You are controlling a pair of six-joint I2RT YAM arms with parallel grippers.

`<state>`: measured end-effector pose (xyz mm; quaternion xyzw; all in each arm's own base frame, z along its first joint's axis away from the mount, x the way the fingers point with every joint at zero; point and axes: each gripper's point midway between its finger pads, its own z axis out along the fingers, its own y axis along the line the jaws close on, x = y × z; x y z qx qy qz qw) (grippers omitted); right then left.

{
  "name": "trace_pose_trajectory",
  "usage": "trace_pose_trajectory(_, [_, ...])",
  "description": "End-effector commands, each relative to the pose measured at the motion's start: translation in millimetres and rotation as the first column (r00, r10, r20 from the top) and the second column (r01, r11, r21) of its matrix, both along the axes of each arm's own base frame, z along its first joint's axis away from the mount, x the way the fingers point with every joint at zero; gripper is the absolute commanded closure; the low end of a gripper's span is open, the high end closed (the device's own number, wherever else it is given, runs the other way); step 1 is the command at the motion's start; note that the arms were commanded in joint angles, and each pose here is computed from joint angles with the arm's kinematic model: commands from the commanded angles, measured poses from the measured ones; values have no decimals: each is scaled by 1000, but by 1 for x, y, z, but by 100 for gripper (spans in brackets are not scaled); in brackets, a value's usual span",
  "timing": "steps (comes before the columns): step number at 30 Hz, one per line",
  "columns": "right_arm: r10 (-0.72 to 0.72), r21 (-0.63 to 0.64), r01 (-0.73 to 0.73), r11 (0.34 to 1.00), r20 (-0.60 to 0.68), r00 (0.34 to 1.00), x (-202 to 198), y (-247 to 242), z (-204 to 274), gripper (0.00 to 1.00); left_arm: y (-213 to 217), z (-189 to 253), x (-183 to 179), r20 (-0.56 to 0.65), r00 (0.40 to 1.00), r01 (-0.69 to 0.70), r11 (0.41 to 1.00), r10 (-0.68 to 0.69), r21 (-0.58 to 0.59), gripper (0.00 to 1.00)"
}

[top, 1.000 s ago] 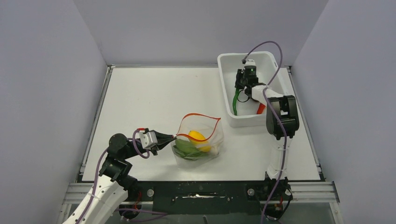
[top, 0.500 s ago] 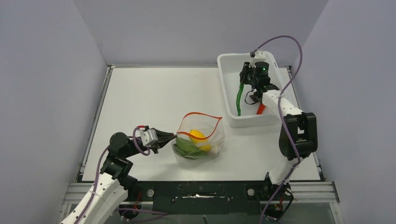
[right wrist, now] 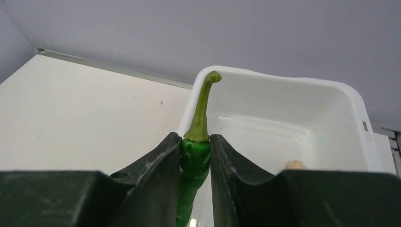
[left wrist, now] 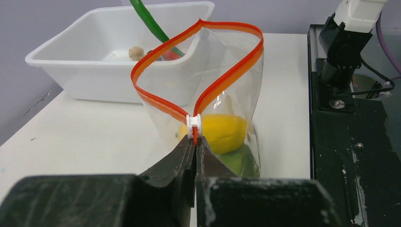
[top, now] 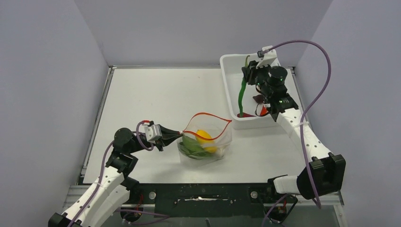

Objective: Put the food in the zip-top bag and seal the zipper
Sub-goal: Pick up the fake vegetable from the bin.

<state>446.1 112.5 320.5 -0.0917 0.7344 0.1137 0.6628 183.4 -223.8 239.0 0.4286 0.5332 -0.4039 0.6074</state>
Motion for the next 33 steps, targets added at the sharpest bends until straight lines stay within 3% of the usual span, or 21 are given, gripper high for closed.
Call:
trace_pose_trajectory(1, [148, -62, -143, 988, 99, 984, -40, 39, 33, 85, -4, 37, -6, 116, 992, 49, 997, -42, -56, 100])
trace_pose_trajectory(12, [452, -121, -435, 892, 245, 858, -116, 110, 73, 82, -5, 27, -14, 100, 993, 75, 994, -68, -74, 100])
trace_pose_trajectory(21, [636, -139, -632, 763, 339, 693, -158, 153, 100, 83, -3, 28, -17, 102, 993, 75, 994, -67, -84, 100])
trace_pose_trajectory(33, [684, -255, -651, 715, 449, 575, -189, 185, 148, 84, -4, 27, -20, 104, 992, 85, 993, -77, -80, 100])
